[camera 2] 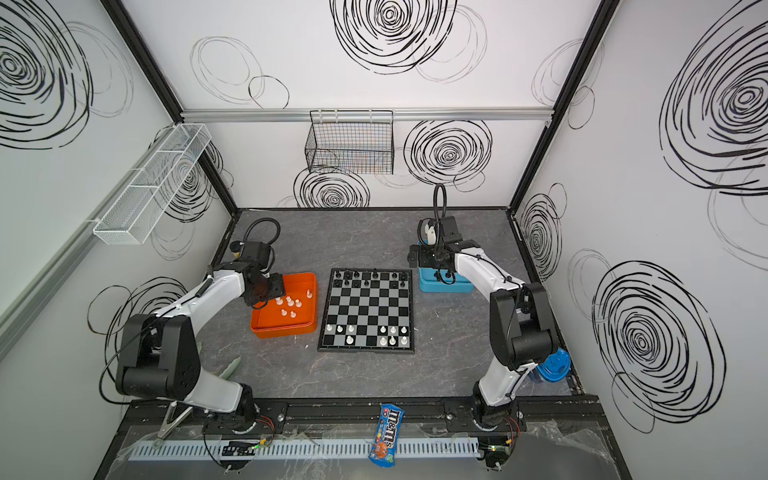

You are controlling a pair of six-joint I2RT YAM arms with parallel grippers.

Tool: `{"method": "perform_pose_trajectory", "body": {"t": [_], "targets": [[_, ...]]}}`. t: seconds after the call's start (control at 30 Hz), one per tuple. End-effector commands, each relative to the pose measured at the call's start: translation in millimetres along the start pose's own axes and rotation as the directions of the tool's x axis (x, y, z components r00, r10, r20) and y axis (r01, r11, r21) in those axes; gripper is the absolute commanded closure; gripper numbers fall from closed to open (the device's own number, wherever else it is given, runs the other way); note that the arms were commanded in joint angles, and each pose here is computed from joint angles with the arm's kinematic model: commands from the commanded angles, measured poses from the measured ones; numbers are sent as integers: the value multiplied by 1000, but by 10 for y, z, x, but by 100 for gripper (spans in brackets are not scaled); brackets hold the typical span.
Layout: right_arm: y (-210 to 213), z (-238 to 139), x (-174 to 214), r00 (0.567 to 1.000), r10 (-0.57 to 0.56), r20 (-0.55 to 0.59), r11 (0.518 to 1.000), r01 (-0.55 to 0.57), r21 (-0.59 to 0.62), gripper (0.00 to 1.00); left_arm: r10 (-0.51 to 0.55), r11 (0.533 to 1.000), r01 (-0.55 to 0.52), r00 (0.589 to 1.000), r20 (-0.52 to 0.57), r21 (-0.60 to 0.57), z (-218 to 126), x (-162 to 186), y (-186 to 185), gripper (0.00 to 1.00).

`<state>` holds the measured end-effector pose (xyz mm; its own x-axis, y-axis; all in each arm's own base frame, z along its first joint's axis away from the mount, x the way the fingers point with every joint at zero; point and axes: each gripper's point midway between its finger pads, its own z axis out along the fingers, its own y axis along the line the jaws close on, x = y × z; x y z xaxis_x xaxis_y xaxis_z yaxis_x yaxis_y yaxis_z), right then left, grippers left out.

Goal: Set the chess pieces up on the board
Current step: 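Lower the left gripper into the orange tray and grasp a white pawn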

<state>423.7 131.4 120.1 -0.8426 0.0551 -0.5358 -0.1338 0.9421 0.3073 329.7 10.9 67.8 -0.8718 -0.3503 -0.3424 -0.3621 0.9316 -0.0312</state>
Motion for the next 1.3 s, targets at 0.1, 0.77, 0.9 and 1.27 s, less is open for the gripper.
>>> {"method": "perform_pose_trajectory", "body": {"t": [0.1,0.77,0.9,1.27], "targets": [[-28,-5,-13,1000,-11,8,1000,11,0,0,-18,1000,18,1000,7,5,104,-36,-25,36],[-56,48,20,1000,-9,-7,1000,9,4,0,2,1000,-2,1000,0,-7,239,-99,-104,55],[-64,52,22,1000,-7,-6,1000,7,4,0,8,1000,-8,1000,-1,-12,254,-102,-108,58],[-61,68,31,1000,-7,-11,1000,7,2,0,12,1000,-12,1000,-4,-16,270,-131,-129,66]]}}
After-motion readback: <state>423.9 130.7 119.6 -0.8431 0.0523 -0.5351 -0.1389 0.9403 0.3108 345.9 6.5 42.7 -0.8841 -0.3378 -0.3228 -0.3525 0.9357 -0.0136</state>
